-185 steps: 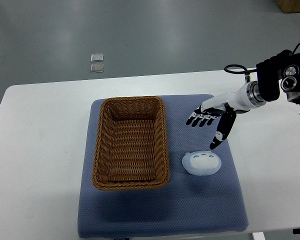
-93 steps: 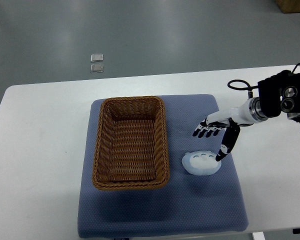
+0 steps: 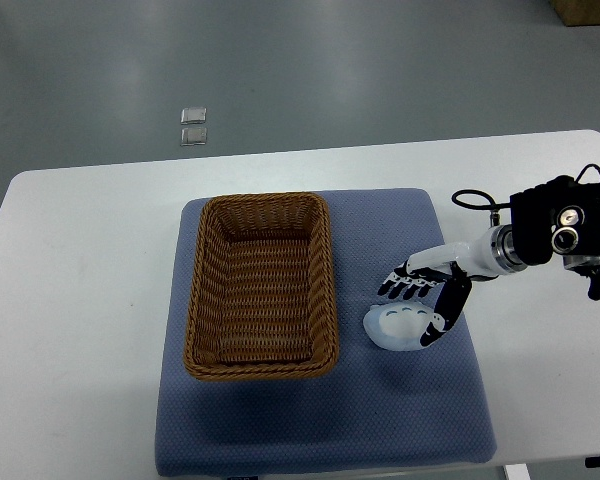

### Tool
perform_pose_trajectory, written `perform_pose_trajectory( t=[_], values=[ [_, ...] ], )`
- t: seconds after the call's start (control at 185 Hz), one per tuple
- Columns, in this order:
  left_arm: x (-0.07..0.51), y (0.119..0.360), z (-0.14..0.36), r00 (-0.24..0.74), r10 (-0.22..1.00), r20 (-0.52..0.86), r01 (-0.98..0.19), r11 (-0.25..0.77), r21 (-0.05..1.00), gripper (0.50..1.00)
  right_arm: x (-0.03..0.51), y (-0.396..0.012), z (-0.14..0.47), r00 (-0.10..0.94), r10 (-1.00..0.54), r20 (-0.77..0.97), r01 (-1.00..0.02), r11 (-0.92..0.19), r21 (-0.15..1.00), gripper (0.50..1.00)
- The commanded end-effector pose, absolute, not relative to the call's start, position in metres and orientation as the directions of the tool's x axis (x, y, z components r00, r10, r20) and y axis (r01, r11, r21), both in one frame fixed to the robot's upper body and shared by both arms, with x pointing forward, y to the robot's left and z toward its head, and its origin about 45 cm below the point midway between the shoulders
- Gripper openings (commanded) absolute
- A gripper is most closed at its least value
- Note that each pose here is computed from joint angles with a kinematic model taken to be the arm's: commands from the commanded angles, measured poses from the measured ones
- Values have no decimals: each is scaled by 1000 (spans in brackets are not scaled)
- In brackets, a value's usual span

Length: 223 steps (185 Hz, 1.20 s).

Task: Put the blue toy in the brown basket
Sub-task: 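Lower the right hand onto the pale blue toy and close fingers, then lift the held toy and carry it over the wicker basket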

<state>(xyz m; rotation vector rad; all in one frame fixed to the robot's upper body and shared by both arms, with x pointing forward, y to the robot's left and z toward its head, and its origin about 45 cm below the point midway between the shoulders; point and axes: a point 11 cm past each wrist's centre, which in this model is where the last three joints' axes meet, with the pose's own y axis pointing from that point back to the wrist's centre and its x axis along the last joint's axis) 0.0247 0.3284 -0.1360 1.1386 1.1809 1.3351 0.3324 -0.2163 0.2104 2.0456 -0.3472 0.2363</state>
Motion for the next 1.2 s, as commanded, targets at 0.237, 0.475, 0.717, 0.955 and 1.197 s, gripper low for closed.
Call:
perform_pose_trajectory(
  t=[0.237,0.475,0.717,0.955,1.197],
  values=[
    [25,328,-136,-79,996,38,-83,-45,996,1000,328,-217,198,940,-169,296,-341,-455,823,909],
    [25,328,-136,-79,996,38,-83,-45,996,1000,326,-219,181,931,-166,324,-364,-434,824,881],
    [25,328,-136,-79,996,38,-83,-45,996,1000,335,-229,177,899,-140,416,-436,-395,809,500],
    [25,329,-136,-80,996,41,-83,-48,995,1000,359,-232,222,864,-124,489,-494,-400,772,500],
    [25,328,-136,-79,996,38,-83,-45,996,1000,389,-189,289,788,-36,615,-560,-457,691,500]
  ],
)
